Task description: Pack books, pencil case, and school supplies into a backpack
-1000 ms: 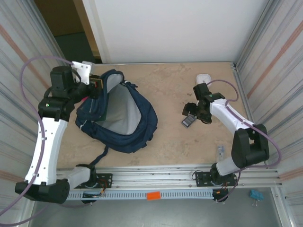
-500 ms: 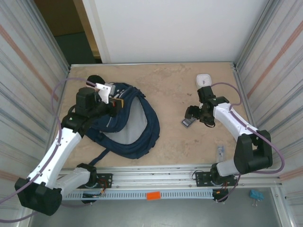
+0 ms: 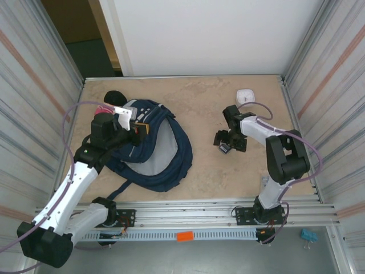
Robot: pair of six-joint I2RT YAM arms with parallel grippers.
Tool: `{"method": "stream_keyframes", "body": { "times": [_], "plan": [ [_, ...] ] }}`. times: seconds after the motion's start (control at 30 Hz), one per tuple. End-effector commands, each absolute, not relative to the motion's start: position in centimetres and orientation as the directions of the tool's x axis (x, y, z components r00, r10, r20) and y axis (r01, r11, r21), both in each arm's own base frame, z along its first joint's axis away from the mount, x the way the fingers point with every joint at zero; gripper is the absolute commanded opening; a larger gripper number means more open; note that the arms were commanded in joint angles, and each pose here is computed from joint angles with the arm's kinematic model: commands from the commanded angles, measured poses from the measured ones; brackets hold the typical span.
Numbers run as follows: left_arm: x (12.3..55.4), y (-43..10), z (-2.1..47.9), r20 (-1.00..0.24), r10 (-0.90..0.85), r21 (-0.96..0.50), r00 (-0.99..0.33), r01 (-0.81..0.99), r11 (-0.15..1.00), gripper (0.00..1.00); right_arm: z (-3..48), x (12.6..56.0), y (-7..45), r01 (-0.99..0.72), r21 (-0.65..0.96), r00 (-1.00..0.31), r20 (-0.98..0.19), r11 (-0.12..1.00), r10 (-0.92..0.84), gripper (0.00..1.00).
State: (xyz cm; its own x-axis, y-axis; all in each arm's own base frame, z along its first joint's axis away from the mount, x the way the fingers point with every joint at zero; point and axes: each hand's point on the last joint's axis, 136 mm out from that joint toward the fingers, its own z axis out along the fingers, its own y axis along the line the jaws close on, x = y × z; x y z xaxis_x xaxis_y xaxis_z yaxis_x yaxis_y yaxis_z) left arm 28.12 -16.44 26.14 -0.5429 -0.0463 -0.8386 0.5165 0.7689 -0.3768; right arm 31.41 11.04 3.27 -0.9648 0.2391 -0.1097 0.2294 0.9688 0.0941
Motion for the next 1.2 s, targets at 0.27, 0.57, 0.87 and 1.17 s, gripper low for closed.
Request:
{"method": "stream_keyframes", "body": {
  "times": [0.27,0.57,0.87,1.17],
  "plan": [
    [28.8,-17.2,27.6,-0.874,-0.068,-0.366,-0.482,0.560,0.743,0.00,2.5,31.4,11.5,0.322,0.067,-0.946,-0.004,0.944,0.323,0.93],
    [28.8,-17.2,27.4,-0.871,-0.068,-0.370,-0.487,0.558,0.743,0.00,1.3,30.8,10.8,0.385,-0.026,-0.915,0.124,0.923,0.385,0.90],
    [28.5,-17.4,27.5,-0.869,-0.070,-0.380,-0.491,0.570,0.728,0.00,0.4,30.1,8.8,0.371,-0.130,-0.903,0.181,0.919,0.390,0.70],
    [28.2,-18.2,27.7,-0.861,-0.108,-0.426,-0.497,0.587,0.689,0.00,2.7,30.6,10.4,0.374,0.012,-0.926,0.062,0.927,0.373,0.57]
  ]
}}
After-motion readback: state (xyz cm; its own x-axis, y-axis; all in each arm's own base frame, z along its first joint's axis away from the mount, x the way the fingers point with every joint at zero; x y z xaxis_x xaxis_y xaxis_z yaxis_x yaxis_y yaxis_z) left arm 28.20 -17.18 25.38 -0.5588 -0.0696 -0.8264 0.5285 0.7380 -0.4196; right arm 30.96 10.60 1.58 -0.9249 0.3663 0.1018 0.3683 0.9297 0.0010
